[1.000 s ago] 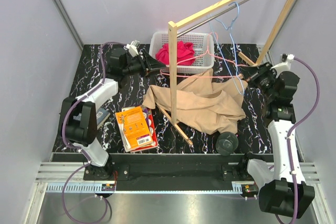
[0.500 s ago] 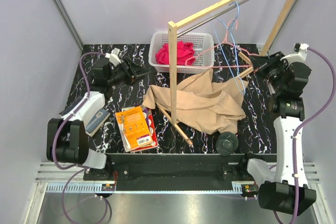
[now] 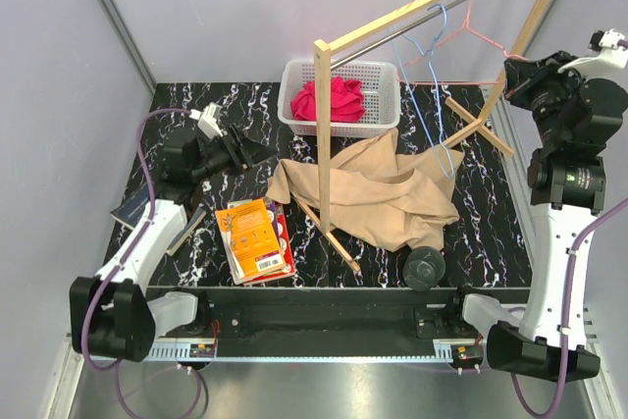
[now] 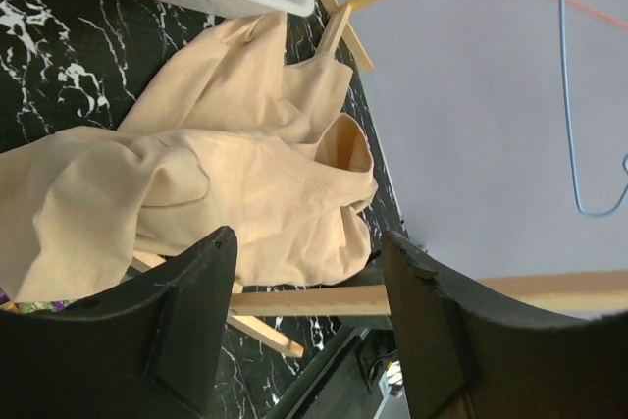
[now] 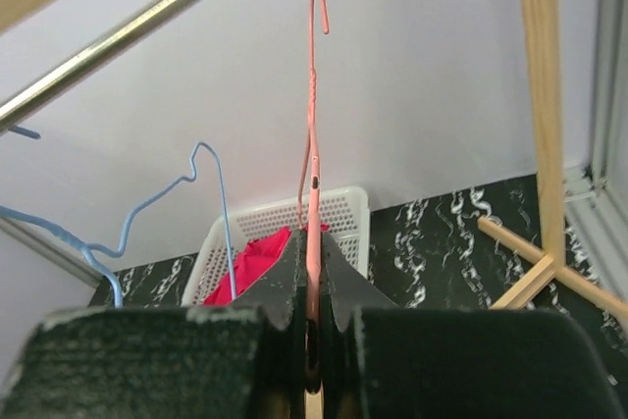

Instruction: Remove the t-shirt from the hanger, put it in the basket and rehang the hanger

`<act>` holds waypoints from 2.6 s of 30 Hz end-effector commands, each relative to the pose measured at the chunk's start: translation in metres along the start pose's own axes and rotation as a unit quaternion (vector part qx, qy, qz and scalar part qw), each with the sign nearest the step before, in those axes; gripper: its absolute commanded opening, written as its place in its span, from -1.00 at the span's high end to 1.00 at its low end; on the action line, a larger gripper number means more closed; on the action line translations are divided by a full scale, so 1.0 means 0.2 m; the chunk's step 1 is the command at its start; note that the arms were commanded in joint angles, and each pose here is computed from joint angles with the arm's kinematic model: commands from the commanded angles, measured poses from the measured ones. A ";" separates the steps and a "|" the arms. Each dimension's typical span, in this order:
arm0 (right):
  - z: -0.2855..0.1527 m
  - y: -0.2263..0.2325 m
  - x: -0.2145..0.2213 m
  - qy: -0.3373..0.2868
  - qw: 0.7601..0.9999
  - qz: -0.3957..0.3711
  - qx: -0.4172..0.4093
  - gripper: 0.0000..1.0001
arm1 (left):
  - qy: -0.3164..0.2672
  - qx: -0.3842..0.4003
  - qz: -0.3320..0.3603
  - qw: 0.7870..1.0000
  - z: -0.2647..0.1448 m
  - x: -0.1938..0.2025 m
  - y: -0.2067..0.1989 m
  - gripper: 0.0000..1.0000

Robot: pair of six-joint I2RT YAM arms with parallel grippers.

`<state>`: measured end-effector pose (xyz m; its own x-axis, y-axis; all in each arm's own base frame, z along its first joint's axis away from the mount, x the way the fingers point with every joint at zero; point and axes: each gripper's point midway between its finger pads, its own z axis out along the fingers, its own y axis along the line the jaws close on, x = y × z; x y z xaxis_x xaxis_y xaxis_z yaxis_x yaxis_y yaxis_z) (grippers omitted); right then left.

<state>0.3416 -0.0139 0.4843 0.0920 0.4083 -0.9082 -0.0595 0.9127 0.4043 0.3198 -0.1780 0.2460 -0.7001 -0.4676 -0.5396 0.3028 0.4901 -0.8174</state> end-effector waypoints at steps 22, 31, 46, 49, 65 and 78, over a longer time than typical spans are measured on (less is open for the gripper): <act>-0.09 0.14 -0.39 -0.011 0.996 -0.086 0.013 1.00 | -0.006 0.034 0.076 0.997 -0.08 0.04 -0.21 -0.27; -0.11 0.17 -0.43 -0.019 0.996 -0.089 0.007 1.00 | -0.006 0.034 0.077 0.996 -0.08 0.05 -0.21 -0.27; -0.19 0.21 -0.49 -0.031 0.996 -0.088 0.008 1.00 | -0.012 0.037 0.083 0.996 -0.10 0.05 -0.23 -0.27; -0.21 0.19 -0.47 -0.027 0.996 -0.086 0.014 1.00 | -0.009 0.036 0.080 0.996 -0.10 0.06 -0.22 -0.27; -0.38 0.08 -0.28 -0.011 0.997 -0.049 0.065 0.15 | 0.019 0.050 0.079 0.995 -0.08 0.12 -0.24 -0.30; -0.54 -0.18 0.29 0.104 0.980 0.053 0.158 -0.99 | 0.037 0.053 0.090 0.994 -0.05 0.19 -0.23 -0.33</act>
<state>0.2490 -0.0221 0.4375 -0.0653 0.4429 -0.8942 0.1841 0.8861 0.4254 0.2743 -0.2094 0.2588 -0.7046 -0.3396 -0.6230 0.4356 0.4861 -0.7576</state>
